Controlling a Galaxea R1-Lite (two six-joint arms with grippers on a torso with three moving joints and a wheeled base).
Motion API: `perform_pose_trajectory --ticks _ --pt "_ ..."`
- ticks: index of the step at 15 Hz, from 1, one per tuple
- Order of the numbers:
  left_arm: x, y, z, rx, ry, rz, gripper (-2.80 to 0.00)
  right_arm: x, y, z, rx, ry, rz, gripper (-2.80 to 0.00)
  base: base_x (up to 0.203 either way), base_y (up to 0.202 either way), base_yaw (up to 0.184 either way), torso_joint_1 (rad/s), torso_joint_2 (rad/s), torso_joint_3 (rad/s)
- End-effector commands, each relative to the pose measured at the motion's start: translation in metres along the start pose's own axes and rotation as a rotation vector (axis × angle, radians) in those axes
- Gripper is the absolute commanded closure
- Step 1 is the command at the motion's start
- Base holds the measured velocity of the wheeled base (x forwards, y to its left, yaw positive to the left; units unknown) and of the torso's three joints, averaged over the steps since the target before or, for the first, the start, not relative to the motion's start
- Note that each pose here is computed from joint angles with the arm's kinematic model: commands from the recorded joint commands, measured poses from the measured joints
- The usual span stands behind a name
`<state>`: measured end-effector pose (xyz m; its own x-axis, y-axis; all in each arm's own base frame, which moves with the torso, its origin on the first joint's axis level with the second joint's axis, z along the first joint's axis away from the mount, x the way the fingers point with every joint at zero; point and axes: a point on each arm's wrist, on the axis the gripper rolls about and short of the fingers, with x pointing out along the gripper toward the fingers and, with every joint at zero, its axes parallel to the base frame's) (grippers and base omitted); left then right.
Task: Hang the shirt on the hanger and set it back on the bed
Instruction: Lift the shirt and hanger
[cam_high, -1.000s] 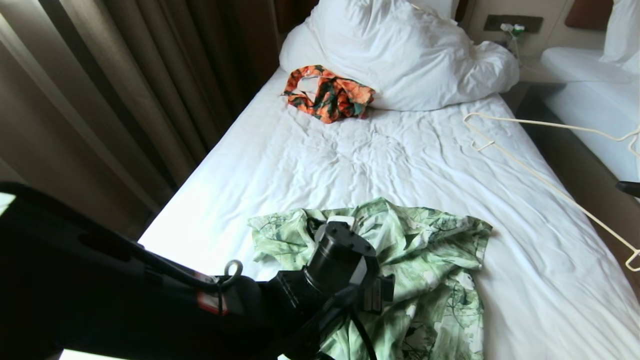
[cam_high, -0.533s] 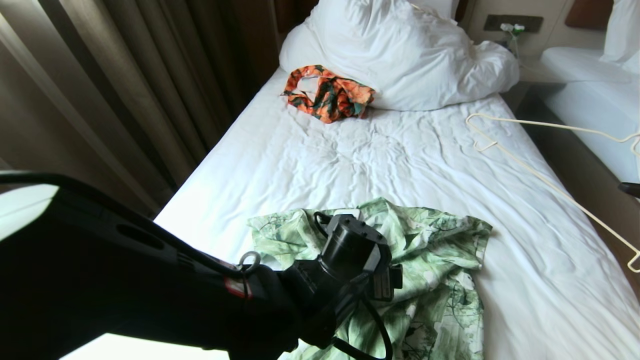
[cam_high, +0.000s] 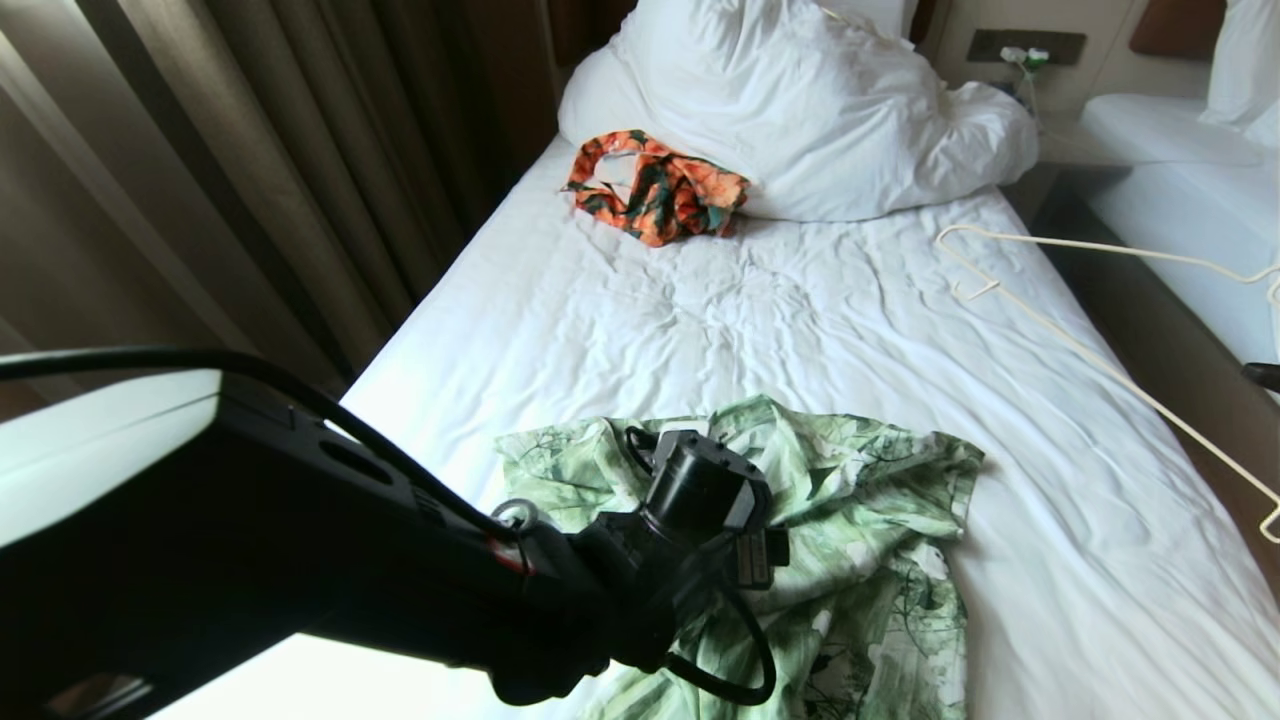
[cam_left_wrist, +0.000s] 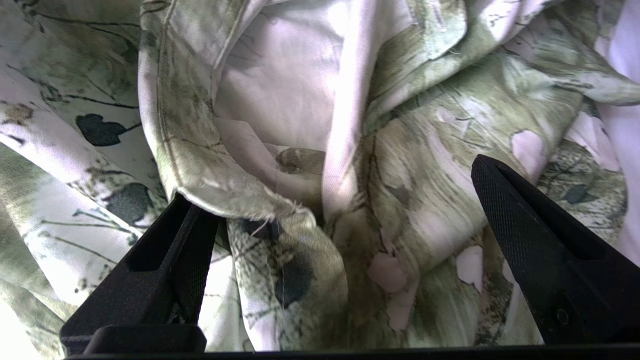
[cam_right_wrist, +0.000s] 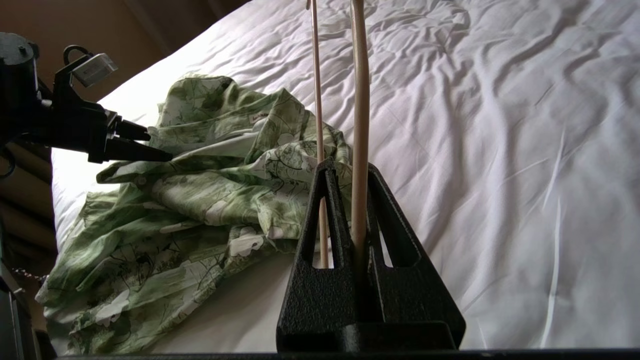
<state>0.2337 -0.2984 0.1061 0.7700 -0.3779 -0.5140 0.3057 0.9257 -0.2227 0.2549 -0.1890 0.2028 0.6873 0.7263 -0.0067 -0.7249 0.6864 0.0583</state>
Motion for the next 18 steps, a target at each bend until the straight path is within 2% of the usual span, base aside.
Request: perform_pose_trajectory --ticks 1,3,5,8,9,18 --pt "0.013 0.007 -0.003 -0.007 0.011 0.031 -2.80 0.000 0.000 0.001 -0.006 -0.001 0.009 0.00 0.000 0.000 0.000 0.000 0.00 0.000" --pt "0.020 0.016 -0.001 -0.019 0.011 0.058 -2.80 0.000 0.000 0.000 -0.003 -0.001 0.009 0.00 0.000 0.000 0.000 0.000 0.00 0.000" --pt "0.023 0.022 0.005 -0.029 -0.001 0.071 -2.80 0.000 0.005 -0.016 0.057 0.002 0.009 0.00 0.000 0.000 0.000 0.000 0.00 0.000" --pt "0.023 0.023 0.011 -0.039 -0.016 0.073 -2.80 0.001 0.000 0.000 -0.003 -0.001 0.012 0.00 0.000 0.000 0.000 0.000 0.00 0.000" --pt "0.023 0.024 0.010 -0.038 -0.014 0.075 0.00 0.001 0.000 0.001 -0.006 -0.001 0.012 0.00 0.000 0.000 0.000 0.000 0.00 0.000" --pt "0.018 0.024 0.017 -0.025 -0.033 0.069 0.00 0.003 0.003 0.002 -0.006 -0.001 0.018 0.00 0.000 0.000 0.000 0.000 0.00 0.000"
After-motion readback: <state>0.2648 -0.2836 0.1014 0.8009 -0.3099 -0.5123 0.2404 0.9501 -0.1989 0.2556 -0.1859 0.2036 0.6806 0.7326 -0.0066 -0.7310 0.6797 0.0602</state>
